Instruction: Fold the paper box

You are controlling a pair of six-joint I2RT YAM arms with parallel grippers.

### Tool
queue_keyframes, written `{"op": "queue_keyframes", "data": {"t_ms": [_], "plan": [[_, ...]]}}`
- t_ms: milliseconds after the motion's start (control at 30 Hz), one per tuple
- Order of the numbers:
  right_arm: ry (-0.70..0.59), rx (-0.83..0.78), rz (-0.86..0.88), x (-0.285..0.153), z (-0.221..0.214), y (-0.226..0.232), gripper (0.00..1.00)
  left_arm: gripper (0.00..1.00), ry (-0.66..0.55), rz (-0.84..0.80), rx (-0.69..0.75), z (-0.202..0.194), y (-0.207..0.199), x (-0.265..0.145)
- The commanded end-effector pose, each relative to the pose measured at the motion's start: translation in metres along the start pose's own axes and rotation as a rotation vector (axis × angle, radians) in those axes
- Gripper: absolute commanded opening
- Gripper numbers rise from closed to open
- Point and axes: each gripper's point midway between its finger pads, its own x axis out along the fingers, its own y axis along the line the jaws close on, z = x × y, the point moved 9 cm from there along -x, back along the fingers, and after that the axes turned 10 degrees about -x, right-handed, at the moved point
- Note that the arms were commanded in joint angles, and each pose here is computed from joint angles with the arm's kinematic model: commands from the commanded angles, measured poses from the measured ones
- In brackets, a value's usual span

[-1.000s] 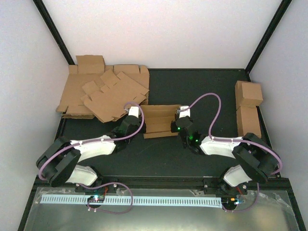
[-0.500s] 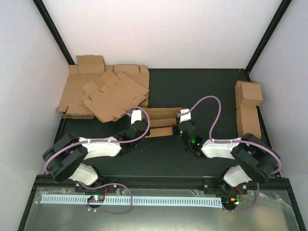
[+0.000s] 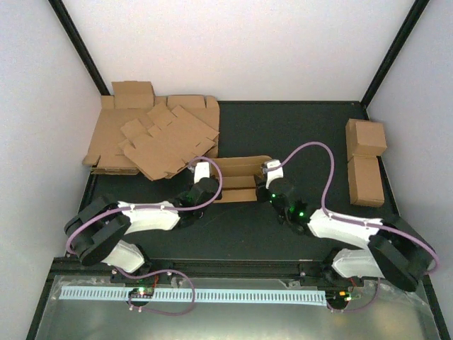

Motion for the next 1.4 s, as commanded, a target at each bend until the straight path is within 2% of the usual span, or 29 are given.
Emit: {"op": "queue_keyframes", "data": {"t_ms": [0,233,367,600,767,933,1133,1367], "plan": [[0.051,-0.046,0.057,-0.017,-0.001,-0.001,0.46,0.01,-0.015,-0.036,0.022,0.006,-0.014,-0.001],[0.04,-0.048,0.098,-0.043,0.011,-0.009,0.6,0.02,-0.017,-0.045,0.047,0.006,-0.016,-0.002],[-0.014,-0.061,0.142,-0.062,0.038,-0.01,0.64,0.02,-0.016,-0.047,0.052,0.007,-0.017,-0.002],[-0.023,-0.118,0.124,-0.076,0.092,-0.014,0.74,0.02,-0.023,-0.063,0.077,0.005,-0.02,-0.004],[0.114,-0.067,0.119,-0.054,0.129,-0.018,0.73,0.02,-0.029,-0.073,0.102,0.003,-0.02,-0.005],[0.266,0.005,0.141,-0.019,0.138,-0.021,0.71,0.02,-0.034,-0.099,0.11,-0.002,-0.017,-0.007],[0.387,0.062,0.321,0.003,0.116,-0.009,0.64,0.02,-0.031,-0.147,0.126,-0.011,-0.019,-0.011],[0.419,0.121,0.36,-0.007,0.077,-0.008,0.61,0.02,-0.03,-0.15,0.134,-0.024,-0.02,-0.011]]}}
